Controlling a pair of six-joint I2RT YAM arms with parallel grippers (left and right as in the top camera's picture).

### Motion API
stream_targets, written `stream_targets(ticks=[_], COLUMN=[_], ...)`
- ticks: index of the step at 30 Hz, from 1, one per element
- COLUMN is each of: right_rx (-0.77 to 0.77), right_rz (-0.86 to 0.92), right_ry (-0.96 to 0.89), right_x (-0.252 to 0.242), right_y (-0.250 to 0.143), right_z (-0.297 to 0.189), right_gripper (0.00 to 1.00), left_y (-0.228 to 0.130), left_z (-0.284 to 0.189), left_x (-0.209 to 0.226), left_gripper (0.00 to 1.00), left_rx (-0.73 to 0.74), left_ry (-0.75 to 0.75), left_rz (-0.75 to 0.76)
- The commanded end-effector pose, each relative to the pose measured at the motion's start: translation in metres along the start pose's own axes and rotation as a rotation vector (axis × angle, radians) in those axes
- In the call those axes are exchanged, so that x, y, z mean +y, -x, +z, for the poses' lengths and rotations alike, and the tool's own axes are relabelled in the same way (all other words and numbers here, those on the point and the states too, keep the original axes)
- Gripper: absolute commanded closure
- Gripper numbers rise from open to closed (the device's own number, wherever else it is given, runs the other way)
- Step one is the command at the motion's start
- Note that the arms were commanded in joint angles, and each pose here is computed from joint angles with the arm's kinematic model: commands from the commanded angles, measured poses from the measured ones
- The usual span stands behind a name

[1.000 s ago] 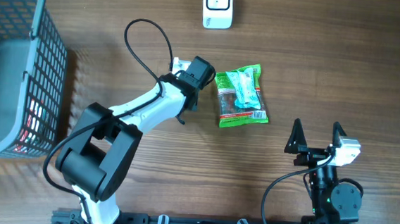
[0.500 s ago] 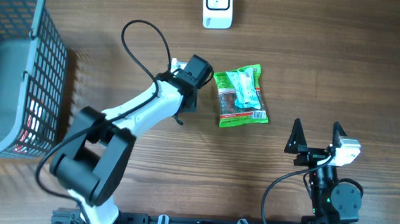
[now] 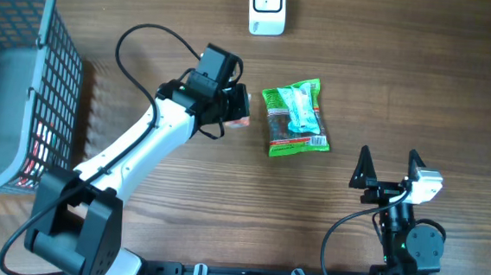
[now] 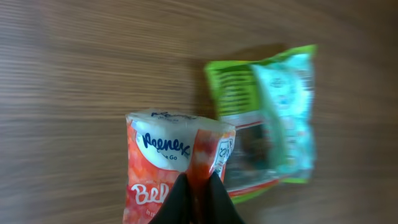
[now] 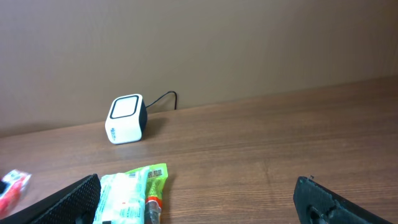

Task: Scan the item barcode
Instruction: 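Move the tissue pack right and set it against the green bag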

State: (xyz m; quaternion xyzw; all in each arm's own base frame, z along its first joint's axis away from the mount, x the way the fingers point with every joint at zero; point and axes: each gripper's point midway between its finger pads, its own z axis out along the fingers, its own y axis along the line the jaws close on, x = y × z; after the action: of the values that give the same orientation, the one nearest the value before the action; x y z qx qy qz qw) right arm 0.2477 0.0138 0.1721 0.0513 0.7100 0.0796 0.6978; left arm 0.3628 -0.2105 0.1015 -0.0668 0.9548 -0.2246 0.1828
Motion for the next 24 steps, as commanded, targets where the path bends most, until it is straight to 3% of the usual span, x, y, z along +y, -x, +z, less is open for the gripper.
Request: stream_targets(ticks=[1,9,24], right_rx=[-0.011,-0.011,-0.011], right_rz=[0.004,0.004,0.004], right_ry=[-0.016,-0.016,-0.016], right_x=[-0.003,-0.003,-0.003], right_y=[0.002,0.002,0.002], right_z=[0.0,0.0,0.0], right_gripper=[0.0,0.0,0.0], left_y=[-0.021,-0.032,-0.038], left_z=[0.012,0.031,0.064], left_x=[-0.007,0.002,0.018], left_gripper=[0.96,0.96,0.96], left_rx=[0.111,0.067,0.063], left_ry=[-0.159,-0.347,-0.342], left_rz=[-0.112,-0.206,-0.241])
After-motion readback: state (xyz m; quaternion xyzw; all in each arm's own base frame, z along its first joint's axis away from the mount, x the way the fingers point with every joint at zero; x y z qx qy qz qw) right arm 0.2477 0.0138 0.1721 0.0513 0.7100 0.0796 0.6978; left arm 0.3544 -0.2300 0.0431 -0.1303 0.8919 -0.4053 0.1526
